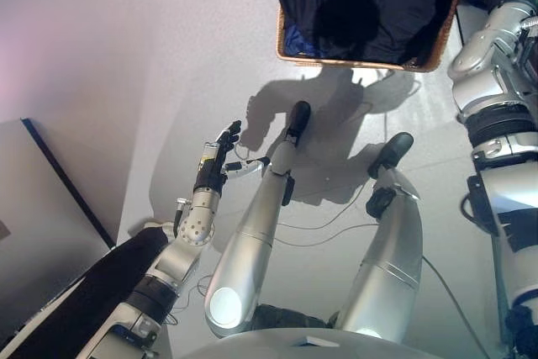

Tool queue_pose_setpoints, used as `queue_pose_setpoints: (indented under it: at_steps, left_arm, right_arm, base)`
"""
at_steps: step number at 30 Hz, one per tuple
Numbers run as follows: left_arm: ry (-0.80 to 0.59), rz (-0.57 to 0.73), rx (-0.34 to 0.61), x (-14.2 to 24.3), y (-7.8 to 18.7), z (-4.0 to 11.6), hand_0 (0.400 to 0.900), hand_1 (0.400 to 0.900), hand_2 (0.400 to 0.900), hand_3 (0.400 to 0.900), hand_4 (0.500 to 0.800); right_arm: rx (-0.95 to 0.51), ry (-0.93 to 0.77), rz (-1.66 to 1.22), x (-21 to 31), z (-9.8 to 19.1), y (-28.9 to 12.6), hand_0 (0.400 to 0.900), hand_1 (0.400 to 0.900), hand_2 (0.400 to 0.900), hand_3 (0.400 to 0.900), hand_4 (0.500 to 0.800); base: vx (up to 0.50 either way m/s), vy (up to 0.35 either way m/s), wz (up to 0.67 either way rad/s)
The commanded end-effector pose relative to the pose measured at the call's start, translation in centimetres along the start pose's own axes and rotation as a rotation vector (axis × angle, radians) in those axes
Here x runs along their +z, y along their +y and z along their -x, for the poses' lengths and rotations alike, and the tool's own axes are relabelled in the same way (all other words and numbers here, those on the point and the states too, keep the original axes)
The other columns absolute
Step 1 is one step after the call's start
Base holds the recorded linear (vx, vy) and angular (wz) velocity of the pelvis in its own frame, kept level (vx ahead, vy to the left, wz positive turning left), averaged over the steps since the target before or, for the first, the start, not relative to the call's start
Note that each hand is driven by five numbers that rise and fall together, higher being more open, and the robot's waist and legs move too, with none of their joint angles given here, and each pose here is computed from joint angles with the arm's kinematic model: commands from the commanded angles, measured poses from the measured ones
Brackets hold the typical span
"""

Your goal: Put the clothes in the basket into the washing machine.

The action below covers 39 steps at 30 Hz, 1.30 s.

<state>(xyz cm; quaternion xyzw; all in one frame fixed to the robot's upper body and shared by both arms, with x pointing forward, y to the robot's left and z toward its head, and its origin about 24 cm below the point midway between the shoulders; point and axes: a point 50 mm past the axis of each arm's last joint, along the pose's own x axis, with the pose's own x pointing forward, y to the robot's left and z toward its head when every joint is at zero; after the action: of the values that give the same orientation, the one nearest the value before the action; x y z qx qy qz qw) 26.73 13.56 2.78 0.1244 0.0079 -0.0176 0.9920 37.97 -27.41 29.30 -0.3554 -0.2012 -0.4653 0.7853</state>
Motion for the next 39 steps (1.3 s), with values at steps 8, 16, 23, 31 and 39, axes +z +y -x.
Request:
queue_pose_setpoints:
  at_steps: [8, 16, 23, 31, 39]
  left_arm:
    - [0.018, -0.008, 0.085, -0.8, 1.0, 1.1, 0.9, 0.9, 0.9, 0.9, 0.8]
    - [0.005, -0.003, 0.032, -0.6, 0.6, 1.1, 0.9, 0.9, 0.9, 0.9, 0.8]
    - [-0.002, 0.012, -0.006, -0.5, 0.1, 1.0, 0.9, 0.9, 0.9, 0.9, 0.8]
    - [-0.018, 0.024, -0.005, -0.1, -0.1, 0.7, 0.9, 0.9, 0.9, 0.9, 0.8]
    - [-0.029, 0.016, -0.012, 0.1, -0.3, 0.6, 0.9, 0.9, 0.9, 0.9, 0.8]
  right_arm:
    - [-0.444, 0.177, -0.774, 2.5, -2.3, -6.3, 0.4, 0.4, 0.4, 0.4, 0.5]
    - [-0.413, 0.157, -0.815, 4.9, -5.7, -8.6, 0.4, 0.4, 0.4, 0.4, 0.5]
    - [-0.358, 0.168, -0.764, 4.8, -7.3, -9.3, 0.9, 0.9, 0.9, 0.9, 0.8]
    - [-0.329, 0.196, -0.724, 3.7, -7.0, -8.4, 0.9, 0.9, 0.9, 0.9, 0.8]
    - [-0.333, 0.182, -0.66, 3.1, -6.5, -7.8, 0.9, 0.9, 0.9, 0.9, 0.8]
  base:
    - [0.046, 0.05, -0.35]
    - [0.014, 0.024, -0.09]
    - [-0.002, -0.004, 0.11]
    - [-0.007, -0.001, 0.07]
    - [-0.01, 0.006, 0.01]
